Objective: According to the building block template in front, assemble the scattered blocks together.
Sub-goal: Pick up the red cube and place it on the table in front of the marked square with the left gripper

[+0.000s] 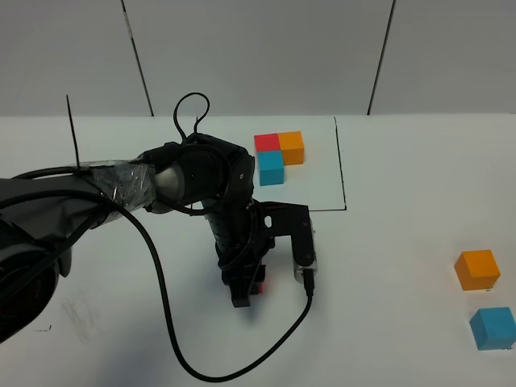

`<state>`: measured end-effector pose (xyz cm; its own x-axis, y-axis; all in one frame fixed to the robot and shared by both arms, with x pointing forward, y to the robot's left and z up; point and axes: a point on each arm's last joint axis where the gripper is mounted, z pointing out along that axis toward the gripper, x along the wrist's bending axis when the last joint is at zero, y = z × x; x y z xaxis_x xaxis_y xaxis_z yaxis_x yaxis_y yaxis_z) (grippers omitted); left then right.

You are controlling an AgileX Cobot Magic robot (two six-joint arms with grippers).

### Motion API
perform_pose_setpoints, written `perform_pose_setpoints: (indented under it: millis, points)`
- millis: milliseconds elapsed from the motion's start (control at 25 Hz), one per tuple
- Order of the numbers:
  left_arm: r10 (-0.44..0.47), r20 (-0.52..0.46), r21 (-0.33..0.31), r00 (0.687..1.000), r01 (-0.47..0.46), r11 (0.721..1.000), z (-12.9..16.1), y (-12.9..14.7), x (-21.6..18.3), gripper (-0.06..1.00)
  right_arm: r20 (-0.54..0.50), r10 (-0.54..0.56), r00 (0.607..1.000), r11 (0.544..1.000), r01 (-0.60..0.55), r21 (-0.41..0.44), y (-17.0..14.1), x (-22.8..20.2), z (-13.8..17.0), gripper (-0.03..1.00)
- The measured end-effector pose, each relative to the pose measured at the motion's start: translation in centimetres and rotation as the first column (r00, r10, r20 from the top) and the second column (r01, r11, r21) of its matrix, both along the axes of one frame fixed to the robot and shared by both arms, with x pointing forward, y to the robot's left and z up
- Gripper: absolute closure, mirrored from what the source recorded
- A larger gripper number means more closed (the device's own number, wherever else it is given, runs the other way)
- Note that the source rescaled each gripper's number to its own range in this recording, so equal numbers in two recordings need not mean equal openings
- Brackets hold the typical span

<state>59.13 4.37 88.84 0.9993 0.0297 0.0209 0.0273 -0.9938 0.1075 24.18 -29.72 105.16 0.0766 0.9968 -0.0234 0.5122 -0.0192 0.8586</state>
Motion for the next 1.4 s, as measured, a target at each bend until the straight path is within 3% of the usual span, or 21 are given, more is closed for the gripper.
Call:
perform_pose_setpoints:
  millis: [760,840,1080,1160,1240,1400]
  points:
    - [0.0,0.002,-0.001,1.0,0.0,1.0,0.04,-0.02,0.04,0.93,0.0,0.0,1.0,1.0,0.0,0.0,0.0,0.0,0.0,0.29]
    - [0.001,0.005,-0.003,1.0,0.0,1.0,-0.06,-0.05,0.08,0.86,0.0,0.0,1.0,1.0,0.0,0.0,0.0,0.0,0.0,0.29]
    - [0.002,0.016,-0.009,1.0,-0.002,1.0,-0.58,-0.16,0.26,0.34,0.0,0.0,1.0,1.0,0.0,0.0,0.0,0.0,0.0,0.29]
    - [0.003,0.024,-0.013,1.0,-0.002,1.0,-0.57,-0.2,0.33,0.23,0.0,0.0,1.0,1.0,0.0,0.0,0.0,0.0,0.0,0.29]
    - [0.003,0.032,-0.018,0.999,-0.003,1.0,-0.56,-0.24,0.41,0.15,0.0,0.0,1.0,1.0,0.0,0.0,0.0,0.0,0.0,0.29]
    - [0.004,0.036,-0.02,0.999,-0.003,1.0,-0.56,-0.26,0.44,0.12,0.0,0.0,1.0,1.0,0.0,0.0,0.0,0.0,0.0,0.29]
